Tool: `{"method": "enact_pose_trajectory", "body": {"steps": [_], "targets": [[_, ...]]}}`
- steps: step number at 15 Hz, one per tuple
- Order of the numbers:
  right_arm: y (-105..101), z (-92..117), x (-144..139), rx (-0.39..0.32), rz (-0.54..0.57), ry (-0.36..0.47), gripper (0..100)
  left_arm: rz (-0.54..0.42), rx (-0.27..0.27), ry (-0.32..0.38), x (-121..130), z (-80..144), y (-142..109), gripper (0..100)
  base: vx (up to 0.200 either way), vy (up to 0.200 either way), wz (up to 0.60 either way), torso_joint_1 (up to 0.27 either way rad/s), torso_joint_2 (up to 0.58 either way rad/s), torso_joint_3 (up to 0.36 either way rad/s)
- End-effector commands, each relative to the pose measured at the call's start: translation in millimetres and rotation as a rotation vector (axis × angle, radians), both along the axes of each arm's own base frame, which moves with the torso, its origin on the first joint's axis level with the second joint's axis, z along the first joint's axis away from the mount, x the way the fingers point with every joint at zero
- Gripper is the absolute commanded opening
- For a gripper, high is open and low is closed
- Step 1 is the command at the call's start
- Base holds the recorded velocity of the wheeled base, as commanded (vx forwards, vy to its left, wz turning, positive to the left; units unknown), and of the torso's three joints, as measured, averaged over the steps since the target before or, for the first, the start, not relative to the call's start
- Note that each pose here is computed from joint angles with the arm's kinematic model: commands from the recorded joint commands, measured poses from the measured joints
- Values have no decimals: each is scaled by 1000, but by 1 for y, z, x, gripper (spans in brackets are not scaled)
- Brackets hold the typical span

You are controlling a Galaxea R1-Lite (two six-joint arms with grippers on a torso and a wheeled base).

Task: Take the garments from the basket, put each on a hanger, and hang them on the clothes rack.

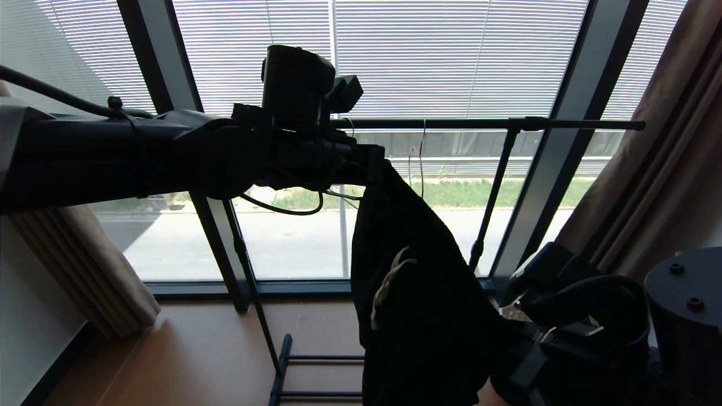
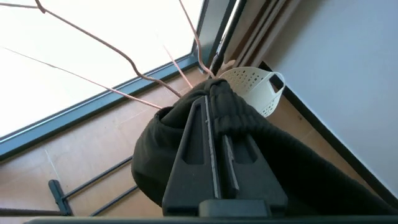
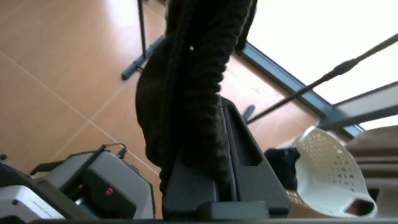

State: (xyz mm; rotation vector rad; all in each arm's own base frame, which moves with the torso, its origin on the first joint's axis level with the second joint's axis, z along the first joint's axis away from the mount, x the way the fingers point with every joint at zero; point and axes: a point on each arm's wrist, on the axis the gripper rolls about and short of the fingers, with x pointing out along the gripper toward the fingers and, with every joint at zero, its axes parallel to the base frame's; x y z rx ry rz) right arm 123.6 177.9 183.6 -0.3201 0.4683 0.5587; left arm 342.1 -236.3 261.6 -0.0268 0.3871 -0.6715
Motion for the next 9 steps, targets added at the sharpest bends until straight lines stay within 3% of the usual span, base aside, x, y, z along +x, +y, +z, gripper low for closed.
{"method": "enact_pose_trajectory", "body": {"steps": [1, 4, 5, 7, 9], "targets": [[35, -15, 1, -5, 70, 14, 0, -11, -3, -6, 0, 1, -5, 0, 0, 0, 0, 0, 0, 0], [65, -17, -3, 63, 86, 52, 0, -13, -9, -14, -1, 4, -5, 0, 0, 0, 0, 0, 0, 0], [78, -13, -3, 115, 79, 70, 0, -17, -8, -13, -2, 4, -7, 0, 0, 0, 0, 0, 0, 0], [87, -9, -1, 158, 60, 80, 0, -28, -8, -13, -6, 4, -9, 0, 0, 0, 0, 0, 0, 0], [81, -7, -1, 178, 39, 83, 0, -28, 0, -2, -10, 2, -7, 0, 0, 0, 0, 0, 0, 0]]}}
